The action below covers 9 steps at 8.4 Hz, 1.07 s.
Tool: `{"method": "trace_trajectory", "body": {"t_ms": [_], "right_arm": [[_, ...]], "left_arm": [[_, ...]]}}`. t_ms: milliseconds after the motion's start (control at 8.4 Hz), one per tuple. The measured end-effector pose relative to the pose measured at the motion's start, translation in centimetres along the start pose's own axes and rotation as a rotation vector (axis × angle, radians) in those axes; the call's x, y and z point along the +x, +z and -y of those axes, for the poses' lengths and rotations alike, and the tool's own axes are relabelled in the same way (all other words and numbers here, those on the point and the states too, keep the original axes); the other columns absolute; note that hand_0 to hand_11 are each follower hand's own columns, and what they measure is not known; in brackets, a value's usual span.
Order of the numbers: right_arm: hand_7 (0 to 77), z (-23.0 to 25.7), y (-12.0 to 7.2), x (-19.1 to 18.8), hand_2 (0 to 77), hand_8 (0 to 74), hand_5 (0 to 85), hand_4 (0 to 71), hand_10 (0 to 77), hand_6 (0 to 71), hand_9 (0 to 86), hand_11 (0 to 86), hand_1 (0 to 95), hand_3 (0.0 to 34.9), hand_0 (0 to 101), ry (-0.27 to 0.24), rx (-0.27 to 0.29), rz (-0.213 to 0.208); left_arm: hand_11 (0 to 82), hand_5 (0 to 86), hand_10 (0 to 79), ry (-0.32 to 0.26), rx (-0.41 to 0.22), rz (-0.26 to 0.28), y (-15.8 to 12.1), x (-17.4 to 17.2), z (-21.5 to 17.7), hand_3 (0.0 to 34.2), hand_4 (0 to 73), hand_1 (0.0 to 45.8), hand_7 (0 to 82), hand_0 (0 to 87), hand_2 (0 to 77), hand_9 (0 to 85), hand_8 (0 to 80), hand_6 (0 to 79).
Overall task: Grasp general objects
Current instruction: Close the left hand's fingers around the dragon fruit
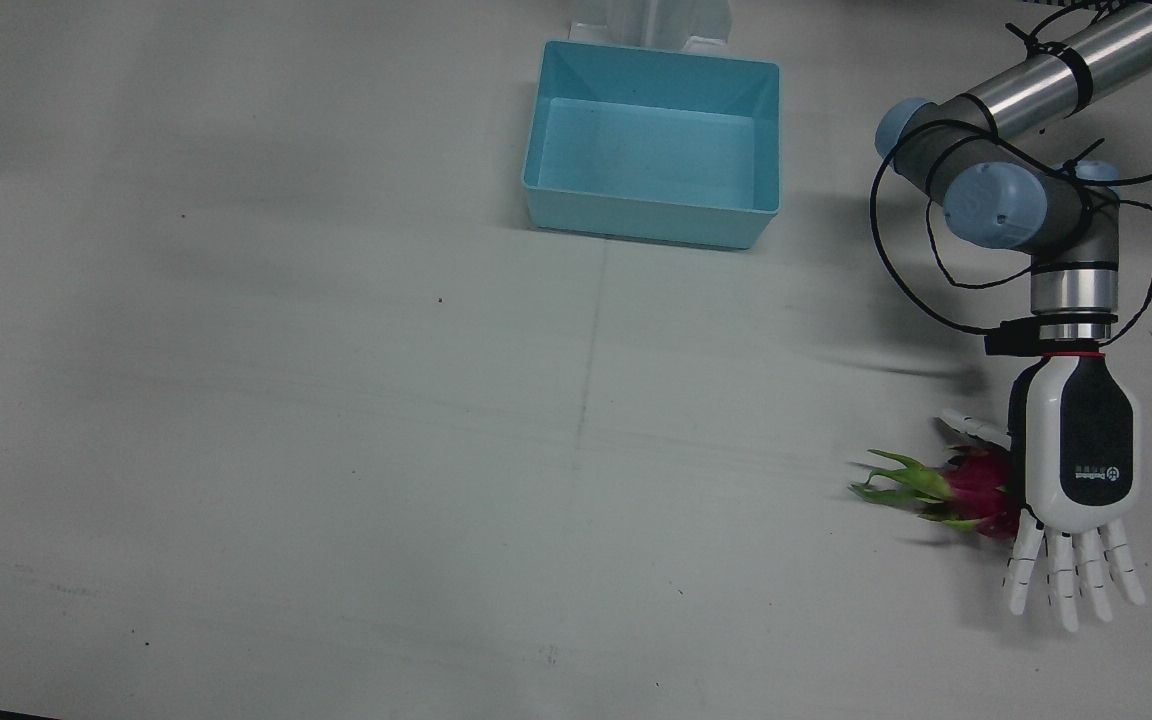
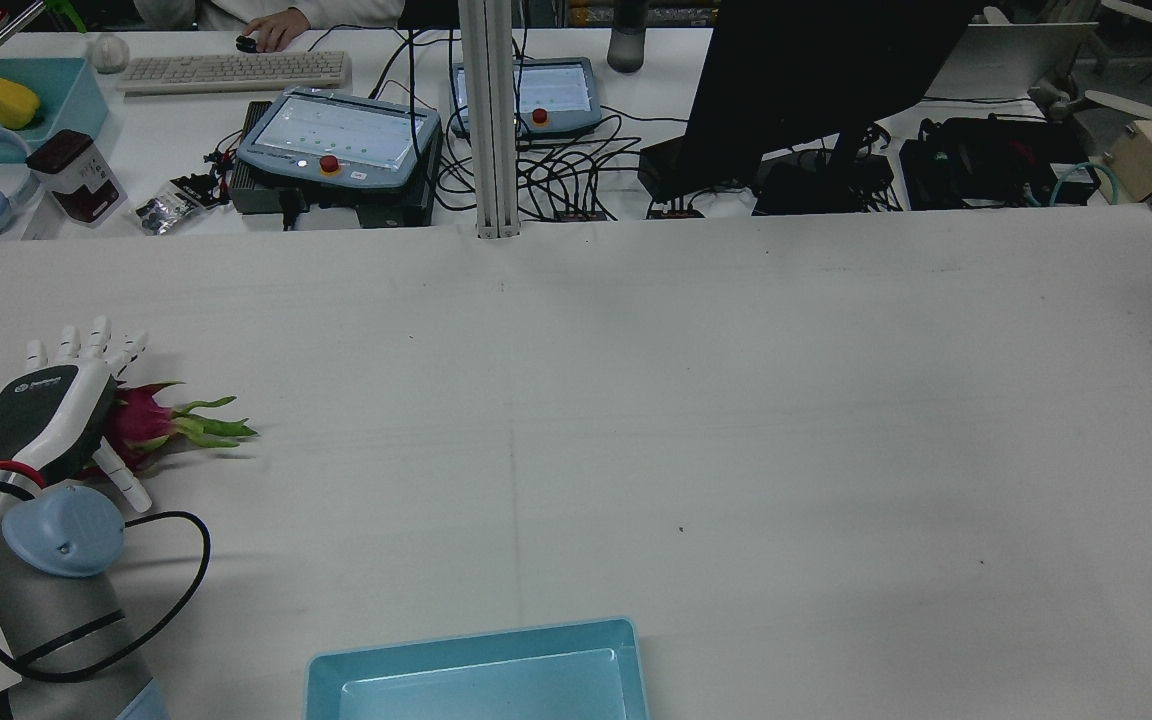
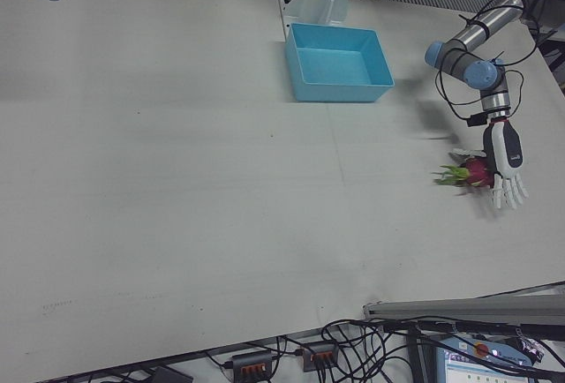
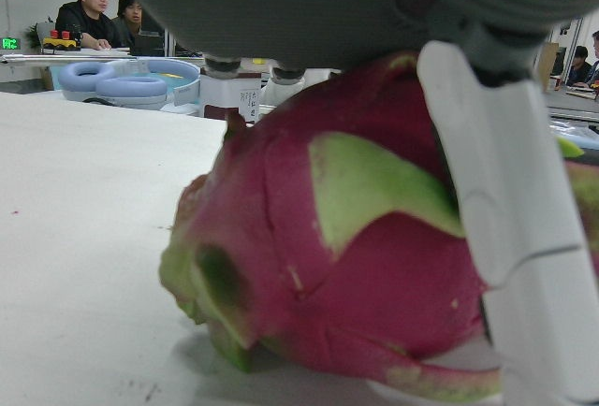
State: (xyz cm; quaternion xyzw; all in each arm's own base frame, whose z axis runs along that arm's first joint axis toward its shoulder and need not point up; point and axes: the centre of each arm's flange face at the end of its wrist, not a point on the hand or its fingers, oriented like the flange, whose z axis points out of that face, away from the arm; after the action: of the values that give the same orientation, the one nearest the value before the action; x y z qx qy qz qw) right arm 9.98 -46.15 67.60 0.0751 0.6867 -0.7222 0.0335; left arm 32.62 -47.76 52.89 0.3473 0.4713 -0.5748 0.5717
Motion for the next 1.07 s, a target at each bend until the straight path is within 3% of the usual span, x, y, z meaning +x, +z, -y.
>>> {"method": "trace_trajectory", "body": {"t_ms": [119, 238, 357, 476, 595, 714, 833, 952, 1071], "right_arm": [[0.0, 0.02, 0.0, 0.0, 77.4, 0.0, 0.0, 0.0, 0.0, 0.0, 0.5, 0.0, 94.9, 0.0, 0, 0.0, 0.001, 0.0], [0.0, 0.05, -0.01, -0.01, 77.4, 0.0, 0.0, 0.0, 0.0, 0.0, 0.5, 0.5, 94.9, 0.0, 0, 0.0, 0.001, 0.0], [0.0, 0.06, -0.01, -0.01, 77.4, 0.0, 0.0, 0.0, 0.0, 0.0, 0.5, 0.5, 94.9, 0.0, 0, 0.0, 0.001, 0.0], [0.0, 0.07, -0.01, -0.01, 77.4, 0.0, 0.0, 0.0, 0.0, 0.0, 0.5, 0.5, 94.9, 0.0, 0, 0.0, 0.001, 0.0], [0.0, 0.07, -0.01, -0.01, 77.4, 0.0, 0.0, 0.0, 0.0, 0.0, 0.5, 0.5, 94.9, 0.0, 0, 0.0, 0.001, 0.0], [0.0, 0.07, -0.01, -0.01, 77.4, 0.0, 0.0, 0.0, 0.0, 0.0, 0.5, 0.5, 94.9, 0.0, 0, 0.0, 0.002, 0.0], [0.0, 0.07, -0.01, -0.01, 77.4, 0.0, 0.0, 0.0, 0.0, 0.0, 0.5, 0.5, 94.9, 0.0, 0, 0.0, 0.001, 0.0], [0.0, 0.07, -0.01, -0.01, 77.4, 0.0, 0.0, 0.0, 0.0, 0.0, 0.5, 0.0, 94.9, 0.0, 0, 0.0, 0.002, 0.0], [0.0, 0.07, -0.01, -0.01, 77.4, 0.0, 0.0, 0.0, 0.0, 0.0, 0.5, 0.0, 94.9, 0.0, 0, 0.0, 0.001, 0.0]], "left_arm": [[0.5, 2.2, 0.5, 0.002, 0.001, 0.0, 0.0, -0.01, 0.01, 11.8, 0.0, 0.0, 1.1, 48.8, 0.5, 0.5, 1.1, 0.0], [0.5, 2.2, 0.5, 0.005, 0.001, 0.0, 0.0, -0.01, 0.0, 7.0, 0.0, 0.0, 0.5, 50.5, 0.5, 0.5, 1.1, 6.5], [0.5, 13.1, 0.5, 0.006, 0.001, 0.0, -0.01, -0.04, 0.0, 2.0, 0.5, 0.0, 0.5, 50.6, 1.1, 0.5, 1.1, 8.2], [0.5, 44.2, 0.5, 0.007, 0.002, 0.0, -0.01, -0.08, 0.01, 0.0, 4.4, 0.0, 0.5, 50.7, 1.1, 0.5, 1.1, 8.2], [0.5, 44.2, 0.5, 0.008, 0.002, -0.001, 0.0, -0.12, 0.02, 0.0, 4.4, 0.0, 0.5, 50.7, 1.1, 0.5, 1.1, 8.2], [0.5, 59.5, 0.5, 0.005, 0.001, -0.004, 0.06, -0.14, -0.03, 0.0, 4.4, 0.0, 8.2, 50.5, 1.1, 0.5, 1.1, 11.4], [0.5, 59.5, 0.5, 0.002, 0.001, -0.009, 0.21, -0.31, -0.08, 0.0, 4.4, 0.0, 8.2, 50.5, 1.1, 0.5, 1.1, 11.4], [0.5, 61.1, 0.5, -0.002, 0.0, -0.014, 0.46, -0.6, -0.17, 0.0, 7.1, 0.0, 15.3, 48.6, 0.5, 0.5, 8.7, 13.1], [2.2, 61.1, 1.1, -0.007, -0.002, -0.02, 0.67, -0.89, -0.28, 0.0, 8.7, 0.0, 12.0, 46.8, 1.1, 0.5, 9.3, 13.1]]}}
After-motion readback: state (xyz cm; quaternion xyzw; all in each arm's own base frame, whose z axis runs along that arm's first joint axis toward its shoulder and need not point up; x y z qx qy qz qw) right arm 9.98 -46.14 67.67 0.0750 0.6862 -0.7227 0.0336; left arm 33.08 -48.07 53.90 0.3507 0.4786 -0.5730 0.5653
